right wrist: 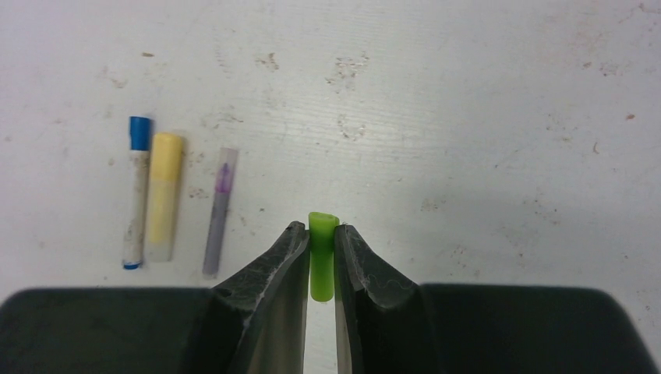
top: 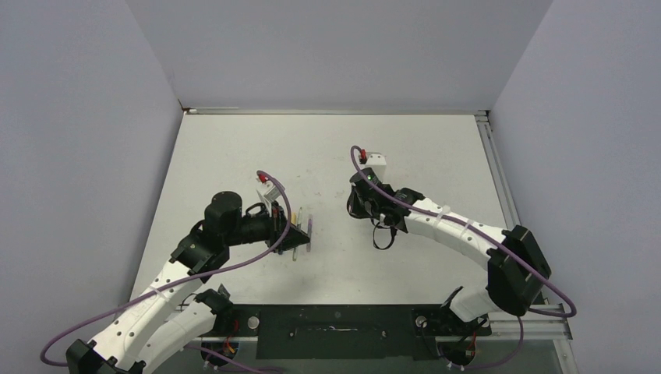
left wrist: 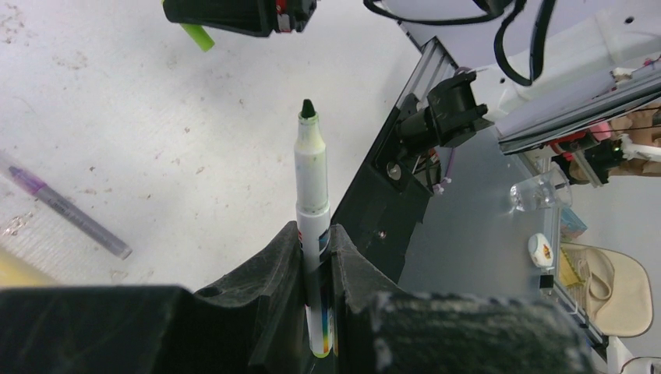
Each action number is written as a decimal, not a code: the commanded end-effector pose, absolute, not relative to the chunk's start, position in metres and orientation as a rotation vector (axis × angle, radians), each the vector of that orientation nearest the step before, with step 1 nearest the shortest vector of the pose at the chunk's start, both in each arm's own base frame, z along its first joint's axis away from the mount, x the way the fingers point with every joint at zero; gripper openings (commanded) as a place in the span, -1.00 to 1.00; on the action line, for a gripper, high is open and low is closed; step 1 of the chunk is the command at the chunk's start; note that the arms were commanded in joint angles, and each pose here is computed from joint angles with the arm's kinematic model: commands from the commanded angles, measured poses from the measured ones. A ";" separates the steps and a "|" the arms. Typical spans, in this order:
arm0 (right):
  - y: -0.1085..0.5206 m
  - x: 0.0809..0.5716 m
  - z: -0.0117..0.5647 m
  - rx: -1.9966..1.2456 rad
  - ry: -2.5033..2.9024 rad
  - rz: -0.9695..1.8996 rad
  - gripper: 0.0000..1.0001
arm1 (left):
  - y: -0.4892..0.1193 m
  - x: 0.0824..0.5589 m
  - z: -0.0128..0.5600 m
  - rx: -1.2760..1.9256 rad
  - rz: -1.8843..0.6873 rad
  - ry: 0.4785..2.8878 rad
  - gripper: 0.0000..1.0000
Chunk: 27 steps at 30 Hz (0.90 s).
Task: Insert the pens into the pen caps
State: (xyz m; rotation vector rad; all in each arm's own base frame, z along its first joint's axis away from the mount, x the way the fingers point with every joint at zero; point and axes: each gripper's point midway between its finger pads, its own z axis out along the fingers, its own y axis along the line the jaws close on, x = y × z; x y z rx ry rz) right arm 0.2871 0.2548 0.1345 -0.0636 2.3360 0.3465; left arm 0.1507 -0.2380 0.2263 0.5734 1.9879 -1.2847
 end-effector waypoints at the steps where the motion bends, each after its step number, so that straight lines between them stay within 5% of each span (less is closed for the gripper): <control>1: 0.278 0.277 0.200 -0.109 2.160 0.532 -0.89 | -0.250 0.153 0.261 0.579 -1.381 1.825 -1.00; 15: 0.318 0.232 0.347 -0.146 1.704 1.012 -0.89 | -0.258 0.140 0.294 0.606 -1.528 1.621 -1.00; 27: 0.341 0.202 0.404 -0.178 1.495 1.266 -0.89 | -0.261 0.126 0.304 0.650 -1.612 1.539 -1.00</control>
